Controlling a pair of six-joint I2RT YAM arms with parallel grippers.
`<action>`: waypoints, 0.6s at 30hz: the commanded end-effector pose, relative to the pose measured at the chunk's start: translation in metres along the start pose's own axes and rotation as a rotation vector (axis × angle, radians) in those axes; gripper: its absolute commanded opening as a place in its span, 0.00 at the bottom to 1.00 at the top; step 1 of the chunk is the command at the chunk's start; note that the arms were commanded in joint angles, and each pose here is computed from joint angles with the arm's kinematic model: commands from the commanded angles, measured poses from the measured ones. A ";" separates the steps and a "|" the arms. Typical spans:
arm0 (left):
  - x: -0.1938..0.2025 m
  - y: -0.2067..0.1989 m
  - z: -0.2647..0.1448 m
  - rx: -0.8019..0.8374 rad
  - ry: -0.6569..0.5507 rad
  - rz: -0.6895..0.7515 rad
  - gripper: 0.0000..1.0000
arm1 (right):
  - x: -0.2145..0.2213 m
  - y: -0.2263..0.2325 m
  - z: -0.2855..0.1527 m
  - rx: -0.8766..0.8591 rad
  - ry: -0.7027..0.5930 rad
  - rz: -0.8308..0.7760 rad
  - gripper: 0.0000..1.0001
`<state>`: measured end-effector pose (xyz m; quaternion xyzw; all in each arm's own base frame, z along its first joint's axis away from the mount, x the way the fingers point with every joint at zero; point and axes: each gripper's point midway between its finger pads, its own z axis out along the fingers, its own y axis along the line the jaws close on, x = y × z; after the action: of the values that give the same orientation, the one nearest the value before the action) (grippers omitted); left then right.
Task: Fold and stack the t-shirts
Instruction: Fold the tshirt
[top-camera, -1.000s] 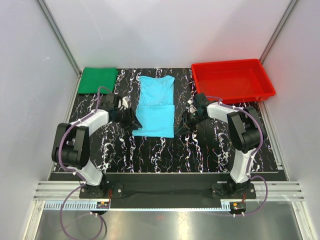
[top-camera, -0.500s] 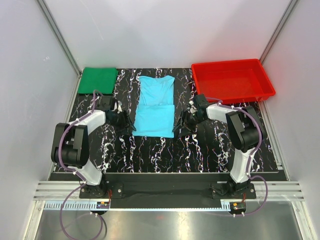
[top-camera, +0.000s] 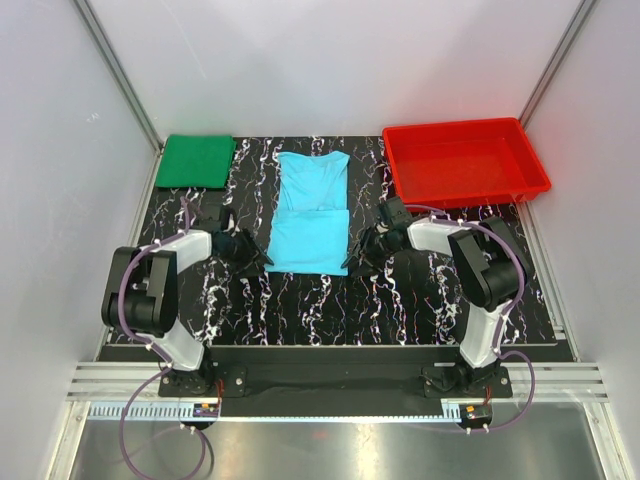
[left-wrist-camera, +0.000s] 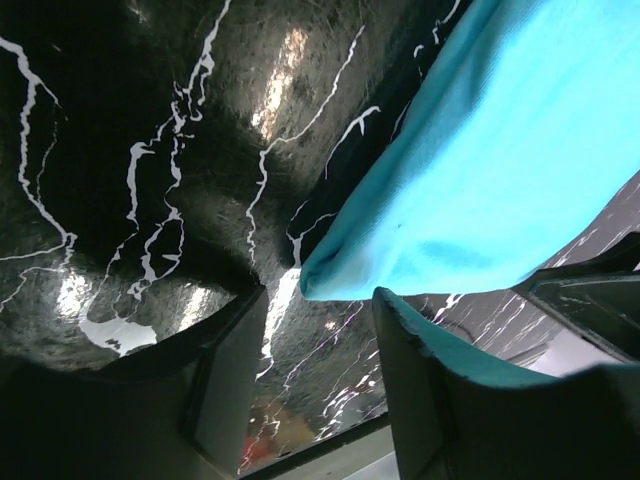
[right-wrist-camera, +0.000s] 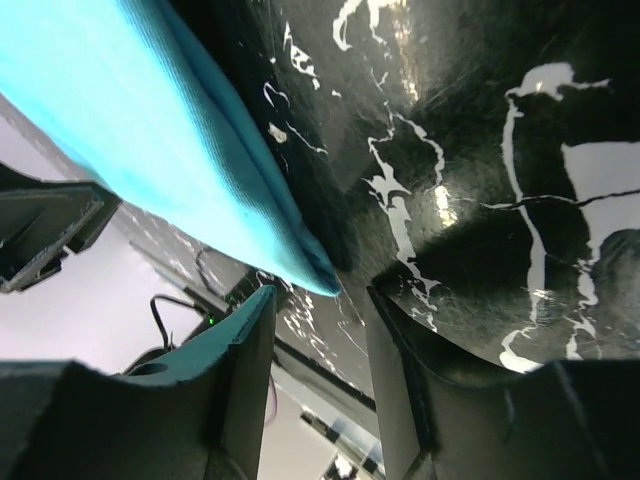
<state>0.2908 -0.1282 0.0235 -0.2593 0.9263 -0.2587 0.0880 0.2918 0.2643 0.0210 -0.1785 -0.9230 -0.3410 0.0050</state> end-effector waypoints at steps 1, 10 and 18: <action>-0.002 0.017 0.017 -0.054 -0.018 -0.060 0.52 | -0.010 0.000 0.001 0.056 -0.117 0.004 0.48; -0.005 0.023 0.019 -0.102 -0.022 -0.079 0.45 | -0.008 -0.015 0.000 0.131 -0.170 0.041 0.48; -0.001 0.028 0.024 -0.104 -0.002 -0.076 0.25 | -0.002 -0.016 0.004 0.154 -0.169 0.046 0.53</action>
<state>0.2980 -0.1324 0.0160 -0.2951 0.9146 -0.2658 0.0765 0.2963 0.2656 0.0209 -0.2162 -0.9281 -0.3005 -0.0388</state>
